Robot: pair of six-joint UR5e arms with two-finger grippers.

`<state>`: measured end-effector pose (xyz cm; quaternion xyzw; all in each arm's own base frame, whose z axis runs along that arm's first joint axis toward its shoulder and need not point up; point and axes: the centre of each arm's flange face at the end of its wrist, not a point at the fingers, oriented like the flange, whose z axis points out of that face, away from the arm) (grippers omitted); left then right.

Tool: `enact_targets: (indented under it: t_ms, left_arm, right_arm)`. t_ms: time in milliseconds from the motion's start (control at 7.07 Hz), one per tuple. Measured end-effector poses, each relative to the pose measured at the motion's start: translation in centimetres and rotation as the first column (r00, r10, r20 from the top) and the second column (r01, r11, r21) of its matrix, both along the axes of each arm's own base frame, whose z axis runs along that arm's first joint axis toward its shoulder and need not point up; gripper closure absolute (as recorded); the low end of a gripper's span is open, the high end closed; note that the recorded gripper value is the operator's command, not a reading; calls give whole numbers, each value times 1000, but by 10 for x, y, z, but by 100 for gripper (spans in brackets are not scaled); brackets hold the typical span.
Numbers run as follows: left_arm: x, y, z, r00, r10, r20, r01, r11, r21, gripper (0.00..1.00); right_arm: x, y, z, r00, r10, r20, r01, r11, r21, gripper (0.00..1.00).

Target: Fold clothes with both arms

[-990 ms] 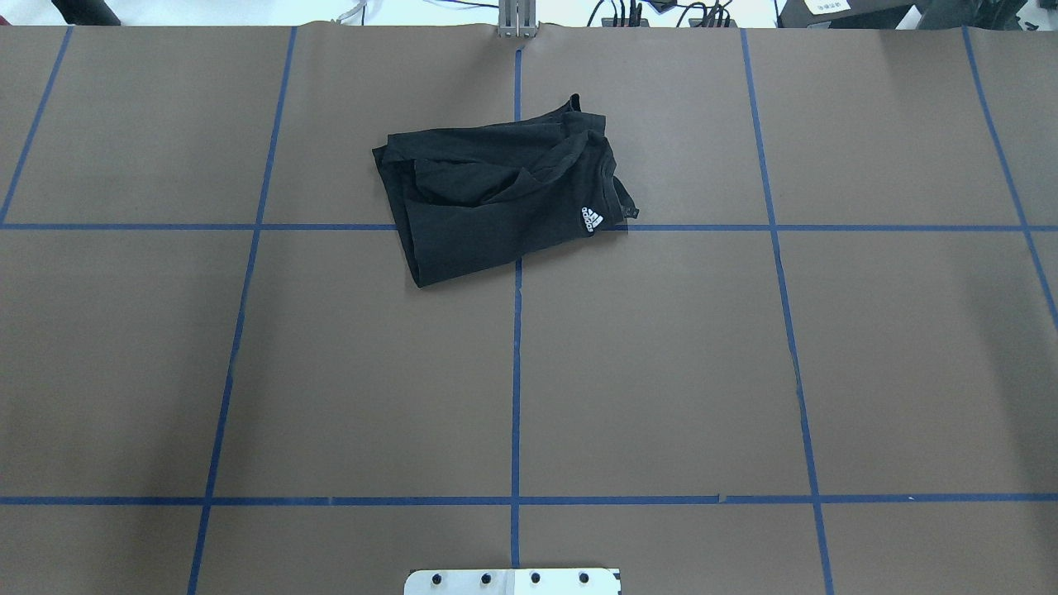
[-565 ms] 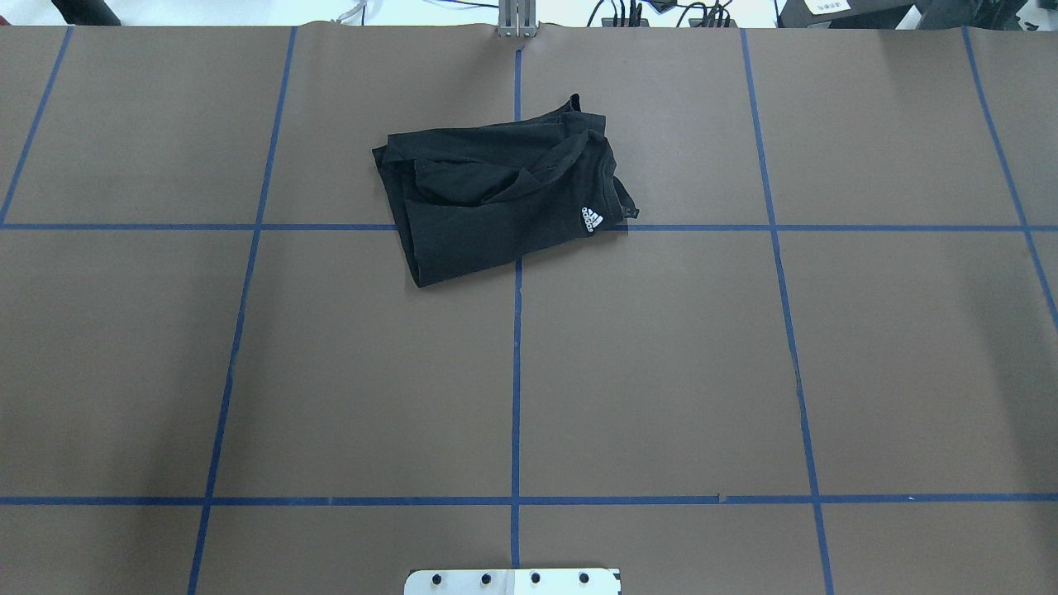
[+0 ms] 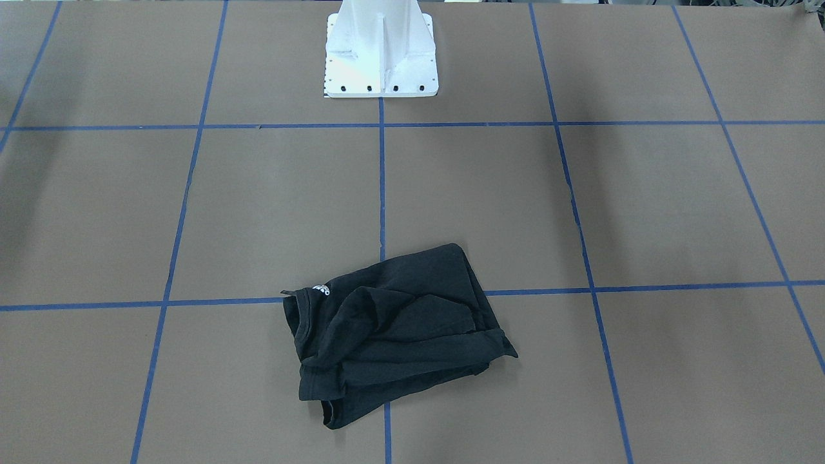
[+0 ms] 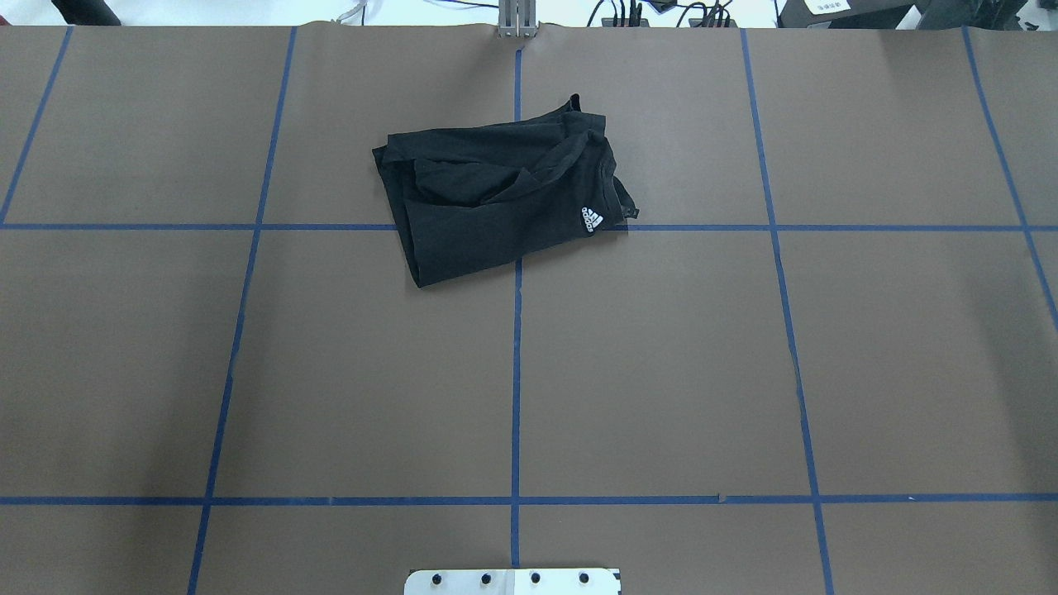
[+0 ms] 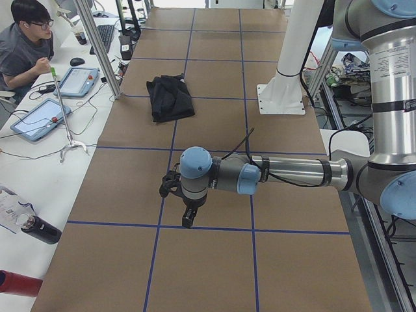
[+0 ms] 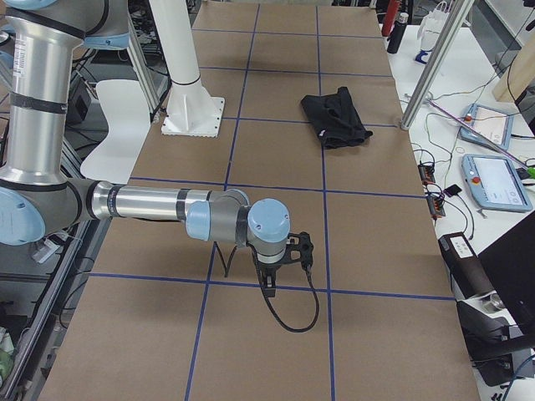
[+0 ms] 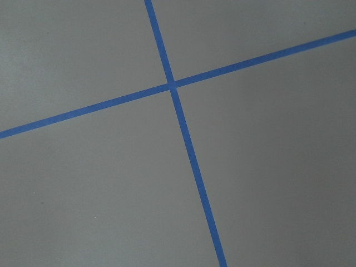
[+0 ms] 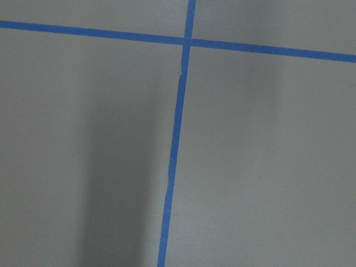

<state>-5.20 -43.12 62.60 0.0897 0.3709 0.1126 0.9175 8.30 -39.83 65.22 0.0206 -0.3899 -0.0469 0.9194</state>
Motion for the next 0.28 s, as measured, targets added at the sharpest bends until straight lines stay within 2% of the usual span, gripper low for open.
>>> enact_targets:
  t_ms: [283]
  left_arm:
    - [0,0,0,1000,0,0,0,1000,-1,0]
  right_arm:
    - [0,0,1,1000,0,1,0,1000,-2,0]
